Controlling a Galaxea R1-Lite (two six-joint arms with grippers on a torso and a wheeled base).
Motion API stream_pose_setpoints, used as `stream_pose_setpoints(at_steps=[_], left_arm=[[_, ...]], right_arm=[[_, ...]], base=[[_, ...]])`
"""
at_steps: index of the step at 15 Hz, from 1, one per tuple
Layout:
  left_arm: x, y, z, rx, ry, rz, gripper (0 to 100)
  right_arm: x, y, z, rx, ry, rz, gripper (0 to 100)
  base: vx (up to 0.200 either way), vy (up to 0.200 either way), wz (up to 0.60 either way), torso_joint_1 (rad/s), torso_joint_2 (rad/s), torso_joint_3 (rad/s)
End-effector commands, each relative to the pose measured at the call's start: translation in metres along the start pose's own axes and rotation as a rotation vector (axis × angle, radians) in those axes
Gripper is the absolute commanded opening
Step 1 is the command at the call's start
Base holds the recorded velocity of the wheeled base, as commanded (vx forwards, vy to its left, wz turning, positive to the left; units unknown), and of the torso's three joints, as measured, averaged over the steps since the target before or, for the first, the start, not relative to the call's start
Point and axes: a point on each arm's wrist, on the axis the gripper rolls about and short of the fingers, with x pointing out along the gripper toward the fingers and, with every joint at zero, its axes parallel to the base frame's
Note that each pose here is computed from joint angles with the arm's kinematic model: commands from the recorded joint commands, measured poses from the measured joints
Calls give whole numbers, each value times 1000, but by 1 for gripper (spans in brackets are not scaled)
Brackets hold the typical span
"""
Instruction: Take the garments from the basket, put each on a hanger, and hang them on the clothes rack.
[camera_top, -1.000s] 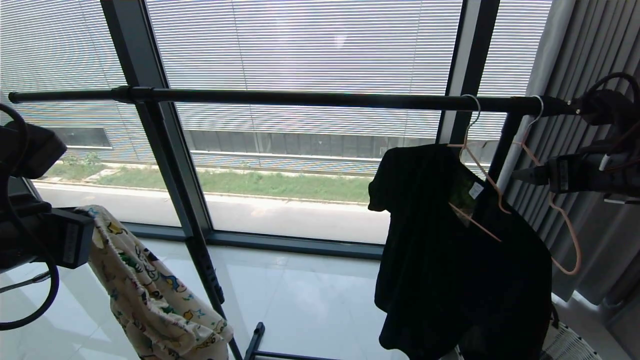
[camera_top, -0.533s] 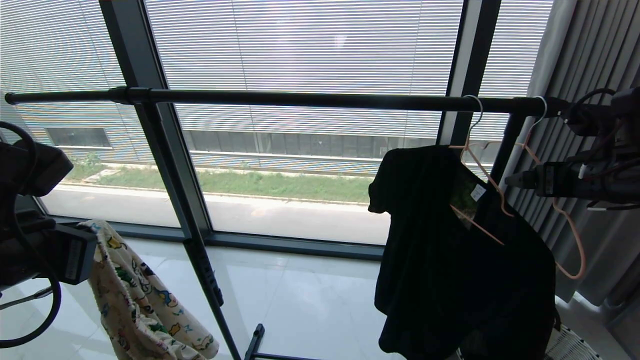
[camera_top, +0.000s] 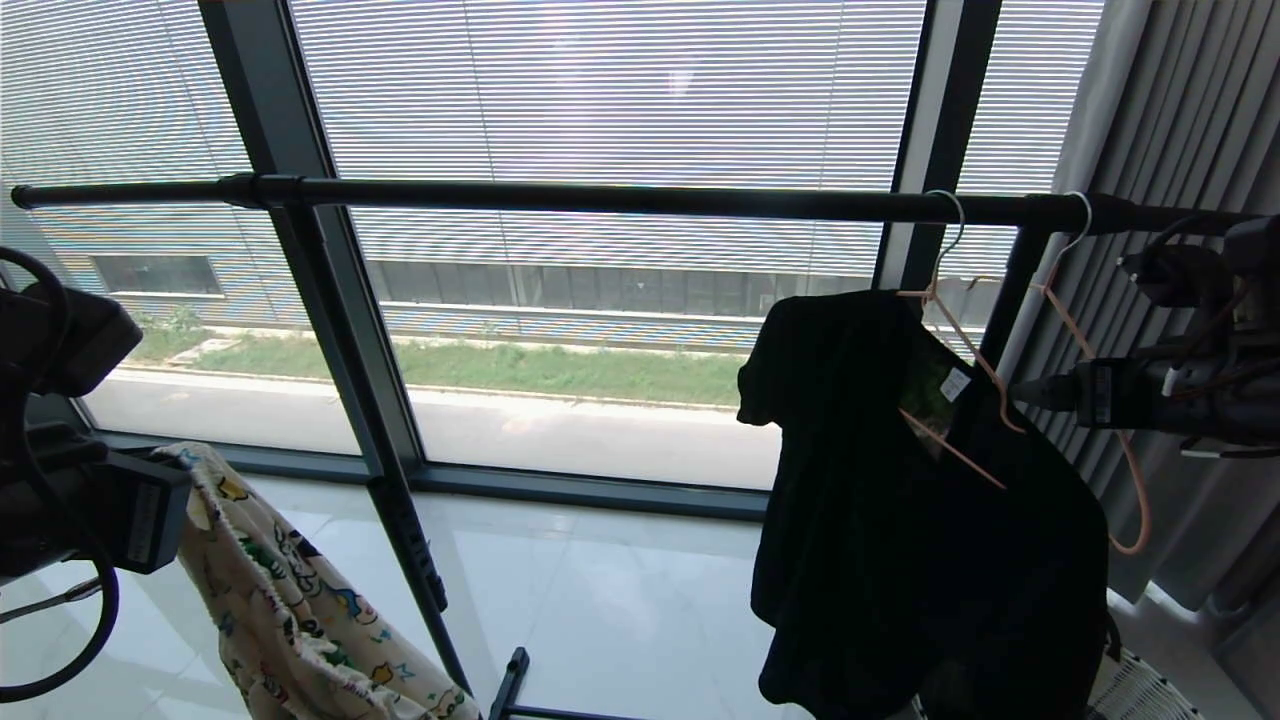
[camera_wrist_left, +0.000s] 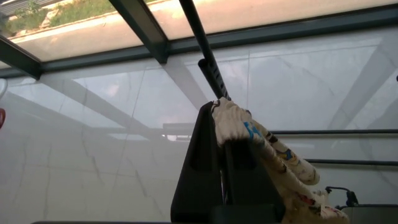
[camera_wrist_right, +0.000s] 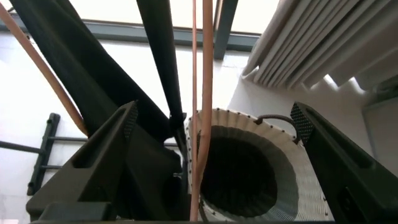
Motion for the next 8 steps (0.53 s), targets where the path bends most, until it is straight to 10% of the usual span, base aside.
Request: stream_pose_setpoints(at_steps=[1, 8], left_arm=[[0, 0, 0, 0, 0, 0, 0], [0, 0, 0, 0, 0, 0, 0]], right_arm=[[-1, 3, -1, -4, -19, 13, 100], [5, 8, -3, -14, -8, 25, 100]], base=[[0, 0, 0, 0, 0, 0], [0, 0, 0, 0, 0, 0]])
